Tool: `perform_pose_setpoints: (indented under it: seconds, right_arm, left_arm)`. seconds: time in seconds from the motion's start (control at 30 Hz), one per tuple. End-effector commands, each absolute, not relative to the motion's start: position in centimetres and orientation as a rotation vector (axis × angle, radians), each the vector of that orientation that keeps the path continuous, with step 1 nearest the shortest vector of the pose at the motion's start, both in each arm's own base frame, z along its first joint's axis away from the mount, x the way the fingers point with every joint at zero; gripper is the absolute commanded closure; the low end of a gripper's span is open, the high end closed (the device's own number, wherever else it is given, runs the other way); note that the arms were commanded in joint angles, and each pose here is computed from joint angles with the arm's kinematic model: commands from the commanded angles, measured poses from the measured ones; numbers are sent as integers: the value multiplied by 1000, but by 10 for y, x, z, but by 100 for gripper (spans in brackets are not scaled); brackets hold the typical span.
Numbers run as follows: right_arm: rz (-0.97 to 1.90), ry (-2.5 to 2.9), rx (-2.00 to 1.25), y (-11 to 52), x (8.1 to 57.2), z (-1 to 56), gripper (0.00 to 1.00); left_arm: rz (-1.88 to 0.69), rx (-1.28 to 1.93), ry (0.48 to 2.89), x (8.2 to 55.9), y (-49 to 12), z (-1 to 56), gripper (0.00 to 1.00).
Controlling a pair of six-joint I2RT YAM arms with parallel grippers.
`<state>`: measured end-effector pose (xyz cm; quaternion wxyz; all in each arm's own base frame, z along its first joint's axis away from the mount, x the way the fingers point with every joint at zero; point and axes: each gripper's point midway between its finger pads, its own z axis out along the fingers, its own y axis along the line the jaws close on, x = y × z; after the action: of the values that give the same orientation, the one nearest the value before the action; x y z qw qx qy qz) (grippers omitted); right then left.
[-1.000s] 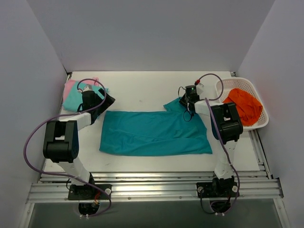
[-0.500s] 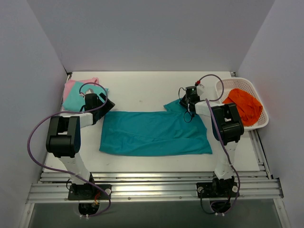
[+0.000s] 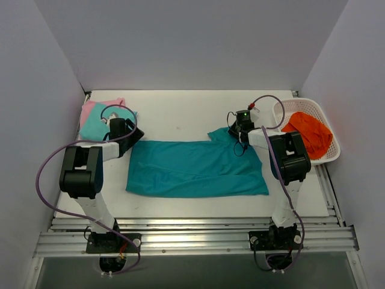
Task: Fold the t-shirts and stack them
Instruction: Grap the side of the flattened tshirt furthest away from the robot with both arms, then fold the other side of the tshirt into a rectangle
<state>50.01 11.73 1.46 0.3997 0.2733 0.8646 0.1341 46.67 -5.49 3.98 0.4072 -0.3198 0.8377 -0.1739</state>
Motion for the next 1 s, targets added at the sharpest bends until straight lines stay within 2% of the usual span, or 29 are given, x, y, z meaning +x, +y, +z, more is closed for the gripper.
perform_pose_setpoints:
  seconds: [0.0,0.13,0.17,0.23,0.27,0.37,0.5,0.6,0.97]
  right_arm:
    - [275,2272,710,109,479,0,100]
    - [267,2274,712,107,479,-2,100]
    - [267,2275,714,107,479,-3,100]
    - [270,2274,713,108,481,-3,100]
    - [271,2273,713,108,481,-2,100]
    - [271,2270,713,108,481,0,100]
    - [267,2264,710,107,482,4,100]
    - [264,2257,709,106,484,9,100]
    - [286,2141,683,102,489,87,100]
  left_arm:
    - [-461,-789,2138,473,-66,31,25]
    - [-463,-784,2135,474,-67,33,38]
    - [-464,-786,2135,474,-67,33,45]
    - [-465,-788,2134,474,-67,33,50]
    - [-465,-787,2133,475,-67,34,58]
    - [-466,-788,2129,476,-66,37,68]
    - [-464,-788,2129,477,-66,40,92]
    - [-460,-784,2123,478,-65,45,98]
    - [-460,-745,2046,477,-61,95,98]
